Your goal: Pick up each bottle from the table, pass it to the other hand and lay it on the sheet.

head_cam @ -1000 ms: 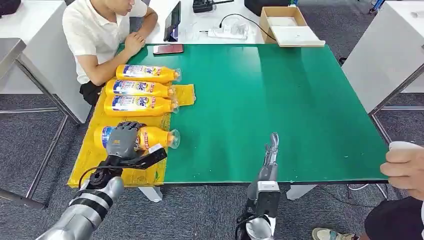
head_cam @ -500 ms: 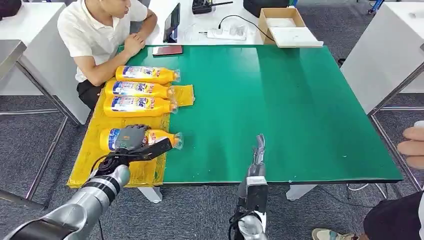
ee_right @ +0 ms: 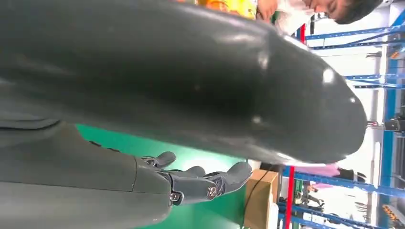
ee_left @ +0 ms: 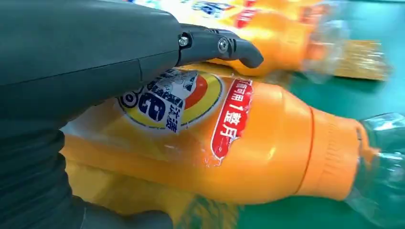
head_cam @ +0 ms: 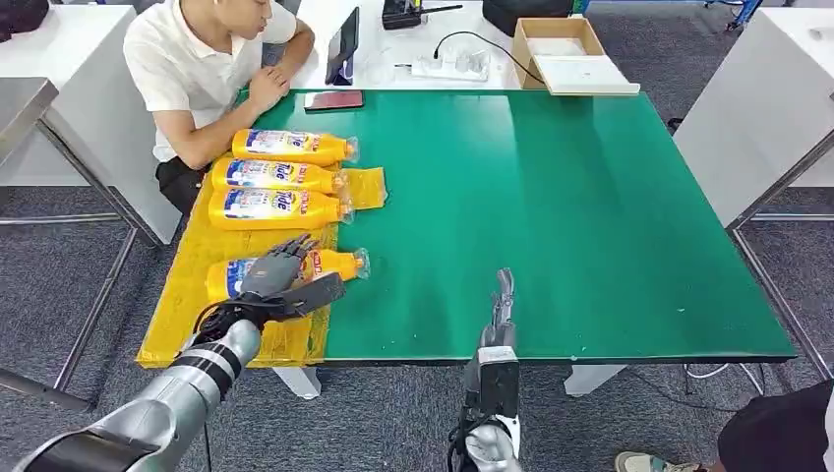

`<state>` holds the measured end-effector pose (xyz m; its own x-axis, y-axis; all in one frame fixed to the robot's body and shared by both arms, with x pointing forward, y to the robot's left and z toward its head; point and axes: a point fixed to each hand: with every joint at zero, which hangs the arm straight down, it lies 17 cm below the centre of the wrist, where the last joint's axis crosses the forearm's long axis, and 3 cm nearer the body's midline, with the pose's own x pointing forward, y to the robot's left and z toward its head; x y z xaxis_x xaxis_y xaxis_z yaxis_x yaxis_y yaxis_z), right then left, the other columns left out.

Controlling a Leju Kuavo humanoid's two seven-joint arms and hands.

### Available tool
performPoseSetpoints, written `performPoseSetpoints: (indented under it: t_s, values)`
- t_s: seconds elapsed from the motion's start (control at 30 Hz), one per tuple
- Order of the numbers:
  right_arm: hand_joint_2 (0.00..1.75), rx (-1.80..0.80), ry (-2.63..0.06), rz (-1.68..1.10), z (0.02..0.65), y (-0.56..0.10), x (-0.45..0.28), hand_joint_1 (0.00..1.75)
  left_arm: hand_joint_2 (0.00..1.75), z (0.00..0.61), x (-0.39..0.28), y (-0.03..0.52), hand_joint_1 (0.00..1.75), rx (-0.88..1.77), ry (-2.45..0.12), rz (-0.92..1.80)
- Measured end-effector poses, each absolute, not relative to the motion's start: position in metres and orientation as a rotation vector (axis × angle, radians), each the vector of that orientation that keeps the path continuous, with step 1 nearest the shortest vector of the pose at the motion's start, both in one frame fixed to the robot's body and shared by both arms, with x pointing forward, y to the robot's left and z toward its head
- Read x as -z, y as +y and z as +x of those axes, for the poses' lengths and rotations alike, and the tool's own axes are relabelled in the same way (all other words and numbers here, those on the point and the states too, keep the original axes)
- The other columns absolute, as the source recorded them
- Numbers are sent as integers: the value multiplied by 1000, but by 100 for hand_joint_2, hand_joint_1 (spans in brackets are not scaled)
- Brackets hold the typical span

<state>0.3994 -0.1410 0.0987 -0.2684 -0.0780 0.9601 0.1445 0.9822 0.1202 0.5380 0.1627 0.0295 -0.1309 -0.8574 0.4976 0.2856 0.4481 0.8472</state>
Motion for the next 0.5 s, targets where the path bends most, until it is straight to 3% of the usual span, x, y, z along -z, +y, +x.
performPoseSetpoints:
  t_s: [0.33, 0.5]
  values:
    - [0, 212, -1815, -56, 398, -143, -92, 0, 175, 524, -41, 137, 0, 1072, -1470, 494]
    - [0, 210, -1799, -69, 393, -147, -84, 0, 175, 501, -99, 123, 0, 803, -1778, 424]
